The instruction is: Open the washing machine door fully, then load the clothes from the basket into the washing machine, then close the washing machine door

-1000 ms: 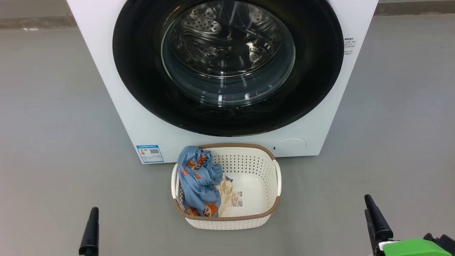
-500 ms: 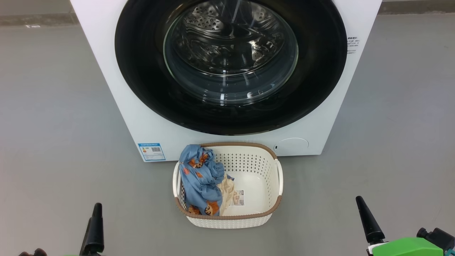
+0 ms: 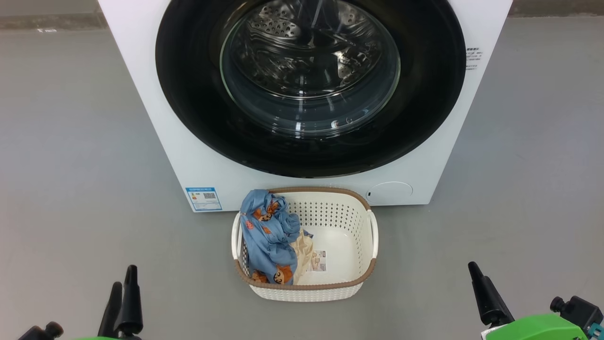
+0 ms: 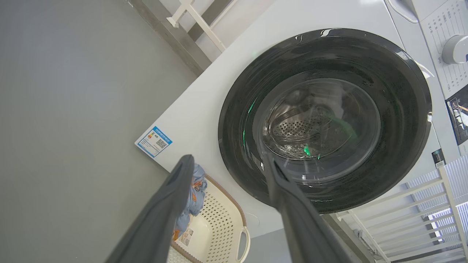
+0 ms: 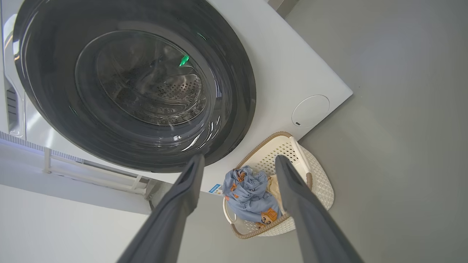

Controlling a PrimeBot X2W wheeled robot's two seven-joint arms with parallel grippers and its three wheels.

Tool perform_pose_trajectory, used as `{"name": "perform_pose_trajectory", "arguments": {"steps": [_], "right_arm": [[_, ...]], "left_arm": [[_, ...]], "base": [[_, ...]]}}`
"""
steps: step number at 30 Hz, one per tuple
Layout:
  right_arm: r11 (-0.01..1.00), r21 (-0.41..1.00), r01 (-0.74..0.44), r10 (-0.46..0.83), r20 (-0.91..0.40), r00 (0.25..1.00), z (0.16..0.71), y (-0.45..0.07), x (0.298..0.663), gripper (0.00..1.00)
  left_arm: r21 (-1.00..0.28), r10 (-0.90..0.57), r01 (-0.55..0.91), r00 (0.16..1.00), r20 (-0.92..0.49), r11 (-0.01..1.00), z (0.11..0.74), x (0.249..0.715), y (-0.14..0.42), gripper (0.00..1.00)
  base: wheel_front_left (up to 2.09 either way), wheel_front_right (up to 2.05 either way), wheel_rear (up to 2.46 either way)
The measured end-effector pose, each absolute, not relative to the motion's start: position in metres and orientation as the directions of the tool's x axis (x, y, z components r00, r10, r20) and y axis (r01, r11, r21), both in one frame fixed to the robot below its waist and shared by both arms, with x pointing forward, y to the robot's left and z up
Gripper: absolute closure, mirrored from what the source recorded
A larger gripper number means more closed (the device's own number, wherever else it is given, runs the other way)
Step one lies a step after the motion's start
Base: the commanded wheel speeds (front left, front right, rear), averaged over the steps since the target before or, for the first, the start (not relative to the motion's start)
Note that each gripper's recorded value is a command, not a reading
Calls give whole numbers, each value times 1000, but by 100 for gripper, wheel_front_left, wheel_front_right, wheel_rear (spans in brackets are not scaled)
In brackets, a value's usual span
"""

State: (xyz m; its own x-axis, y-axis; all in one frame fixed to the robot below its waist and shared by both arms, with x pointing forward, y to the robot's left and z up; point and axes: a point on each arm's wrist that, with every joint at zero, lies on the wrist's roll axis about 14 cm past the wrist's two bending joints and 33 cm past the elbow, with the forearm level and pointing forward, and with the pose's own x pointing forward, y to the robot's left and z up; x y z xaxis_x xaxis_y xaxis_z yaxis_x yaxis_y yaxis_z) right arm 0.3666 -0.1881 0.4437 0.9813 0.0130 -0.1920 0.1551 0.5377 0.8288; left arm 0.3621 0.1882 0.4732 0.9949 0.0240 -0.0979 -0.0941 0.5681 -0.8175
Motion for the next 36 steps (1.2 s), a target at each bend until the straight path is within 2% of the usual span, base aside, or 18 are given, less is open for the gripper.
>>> {"name": "perform_pose_trajectory", "arguments": {"steps": [12, 36], "right_arm": [[668, 735, 121, 18, -179, 984, 445, -187, 368, 0], [841, 540, 37, 43, -135, 990, 451, -185, 374, 0]], "left_arm": [[-727, 21, -61, 998, -64, 684, 480, 363, 185, 0], [-506, 2, -13, 1000, -23, 863, 485, 358, 181, 0]], "base": [[0, 0, 0], [0, 0, 0]]}}
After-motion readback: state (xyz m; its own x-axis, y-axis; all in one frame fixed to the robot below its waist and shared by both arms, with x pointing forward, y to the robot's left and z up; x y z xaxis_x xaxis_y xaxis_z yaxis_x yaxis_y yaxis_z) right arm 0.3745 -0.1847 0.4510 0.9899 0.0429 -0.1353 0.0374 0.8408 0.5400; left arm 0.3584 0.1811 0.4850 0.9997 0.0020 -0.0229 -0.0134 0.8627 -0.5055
